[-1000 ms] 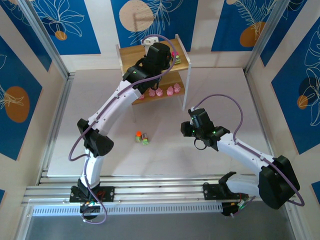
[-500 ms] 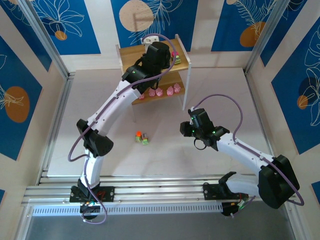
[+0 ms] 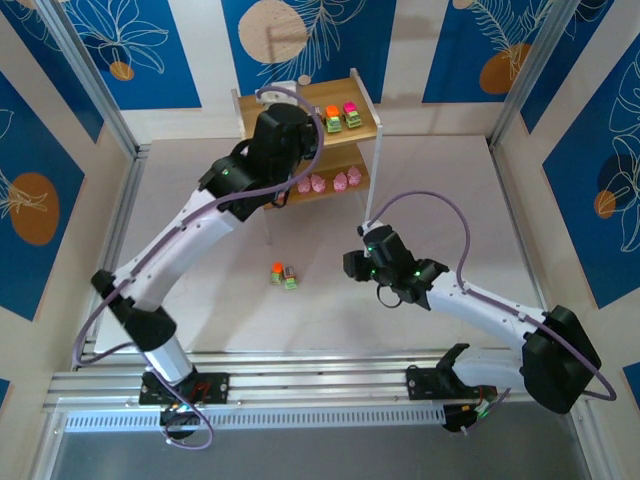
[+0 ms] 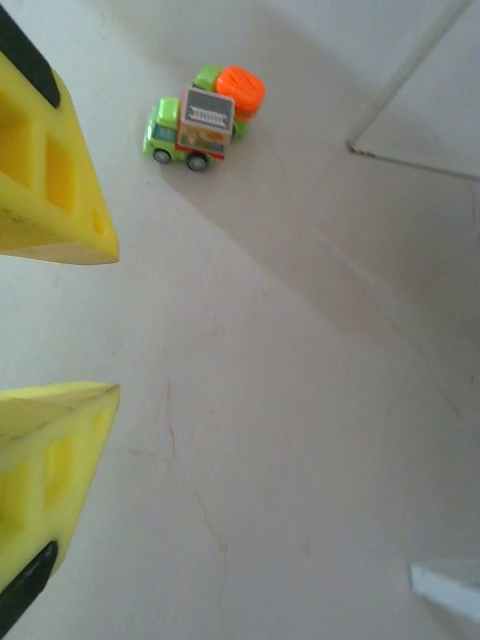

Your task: Place and organize the plastic toys onto the shelf

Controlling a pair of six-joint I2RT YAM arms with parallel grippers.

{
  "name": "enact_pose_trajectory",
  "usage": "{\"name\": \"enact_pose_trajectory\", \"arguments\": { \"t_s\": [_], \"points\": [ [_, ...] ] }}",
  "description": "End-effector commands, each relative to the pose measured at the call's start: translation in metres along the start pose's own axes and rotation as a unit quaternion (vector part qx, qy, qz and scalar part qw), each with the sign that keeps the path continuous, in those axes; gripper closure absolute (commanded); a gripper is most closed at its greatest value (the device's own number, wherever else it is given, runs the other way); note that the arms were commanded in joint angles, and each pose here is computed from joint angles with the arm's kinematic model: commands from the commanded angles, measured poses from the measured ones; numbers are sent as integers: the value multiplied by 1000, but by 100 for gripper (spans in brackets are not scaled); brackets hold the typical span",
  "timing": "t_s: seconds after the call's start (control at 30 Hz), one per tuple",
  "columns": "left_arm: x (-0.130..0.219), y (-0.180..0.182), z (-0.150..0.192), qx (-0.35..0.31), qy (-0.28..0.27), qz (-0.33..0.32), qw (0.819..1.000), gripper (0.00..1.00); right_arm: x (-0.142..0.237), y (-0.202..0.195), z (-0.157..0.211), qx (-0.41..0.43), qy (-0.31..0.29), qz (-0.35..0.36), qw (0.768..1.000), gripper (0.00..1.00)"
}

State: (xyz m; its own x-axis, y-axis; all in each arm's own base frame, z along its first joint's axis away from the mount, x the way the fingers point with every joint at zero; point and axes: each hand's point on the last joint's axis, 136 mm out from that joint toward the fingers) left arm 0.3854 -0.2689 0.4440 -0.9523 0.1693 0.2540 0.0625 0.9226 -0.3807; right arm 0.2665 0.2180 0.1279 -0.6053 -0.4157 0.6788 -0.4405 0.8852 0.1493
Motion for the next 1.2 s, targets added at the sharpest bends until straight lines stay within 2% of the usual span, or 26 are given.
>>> {"name": "enact_pose_trajectory", "arguments": {
  "t_s": [0.0,0.23,0.5,0.87,1.17],
  "points": [
    [18,12,9,-17,1,4,1000,49,-5,11,-1,39,-11,4,999,63],
    [49,62,53,-47,35,-3,998,48,-3,40,-3,69,-2,-3,998,61],
    [61,115,112,-96,73,-29,992,46,-6,72,13,72,5,-14,997,58],
    [50,184,185,-94,127,-36,987,43,-28,112,21,83,39,-11,996,57],
    [29,194,239,-92,176,19,980,37,-48,128,17,70,67,-3,995,57]
  ]
}}
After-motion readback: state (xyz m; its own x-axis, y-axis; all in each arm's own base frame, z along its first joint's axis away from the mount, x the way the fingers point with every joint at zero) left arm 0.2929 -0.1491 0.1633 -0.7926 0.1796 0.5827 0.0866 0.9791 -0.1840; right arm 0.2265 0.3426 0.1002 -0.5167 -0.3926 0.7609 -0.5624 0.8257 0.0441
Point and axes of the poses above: each hand's point on the last joint's axis, 136 mm out from that joint toward the fingers, its own x axis back along the fingers, its own y axis along the line the jaws close on, z = x × y, and after that the axes turned 11 degrees about x, right-handed
